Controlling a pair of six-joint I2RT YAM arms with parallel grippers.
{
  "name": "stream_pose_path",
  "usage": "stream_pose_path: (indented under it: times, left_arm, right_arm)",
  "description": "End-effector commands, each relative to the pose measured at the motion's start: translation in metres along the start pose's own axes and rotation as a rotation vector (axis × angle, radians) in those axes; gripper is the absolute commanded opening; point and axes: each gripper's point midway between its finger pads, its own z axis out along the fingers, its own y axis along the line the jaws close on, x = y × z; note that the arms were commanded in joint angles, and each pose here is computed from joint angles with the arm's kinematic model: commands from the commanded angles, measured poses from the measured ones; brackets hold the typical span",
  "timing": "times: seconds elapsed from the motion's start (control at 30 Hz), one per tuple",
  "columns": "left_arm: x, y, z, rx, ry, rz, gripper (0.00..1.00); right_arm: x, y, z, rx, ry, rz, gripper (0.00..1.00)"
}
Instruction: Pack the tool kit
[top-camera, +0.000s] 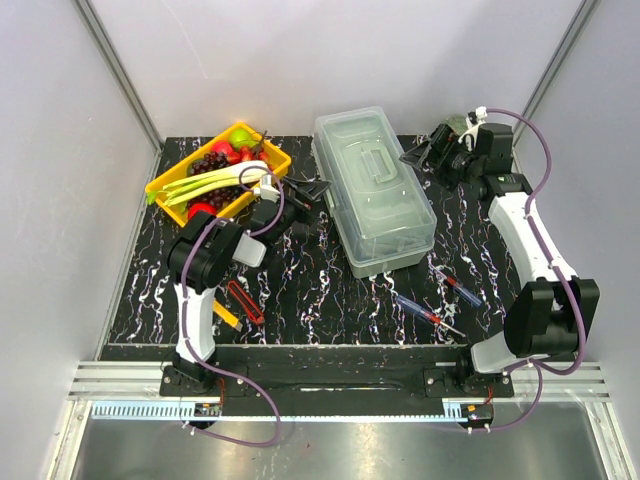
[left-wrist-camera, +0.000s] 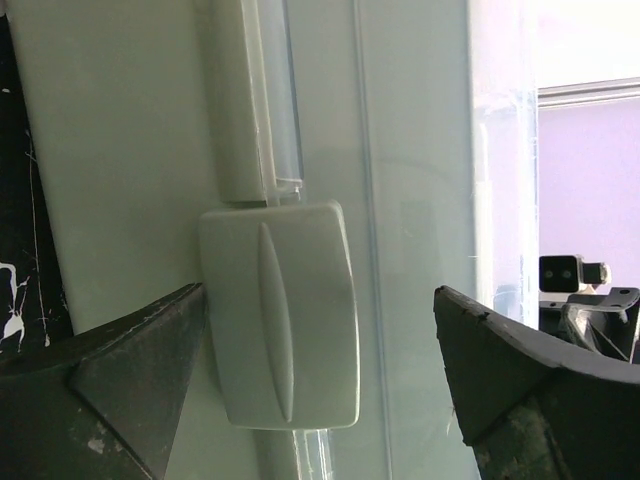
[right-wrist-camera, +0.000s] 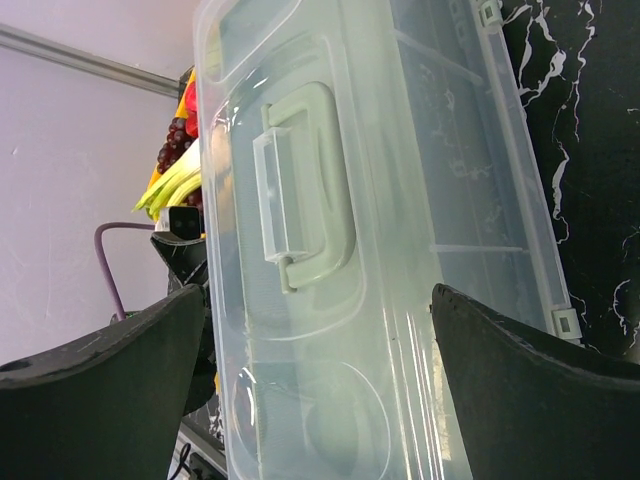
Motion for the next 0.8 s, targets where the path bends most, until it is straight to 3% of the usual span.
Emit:
stream_pose_path:
  times: [0.0,0.5,0.77]
  left_arm:
    - [0.008,-0.04,-0.001,0.203,-0.001,-0.016,0.99]
    - [0.016,-0.093,-0.007,0.428,0.048,-0.063,0.99]
    - [0.038,-0.113,-0.007,0.467,0.114,-0.132,0.96]
  right_arm:
    - [0.001,-0.005,0.007,0.006,-0.015,-0.019,0.99]
    - [0.051,-0.049,0.022,0.095,0.099,-0.038,0.99]
    - [0.074,-0.061,0.034,0.142,0.177,0.043,0.89]
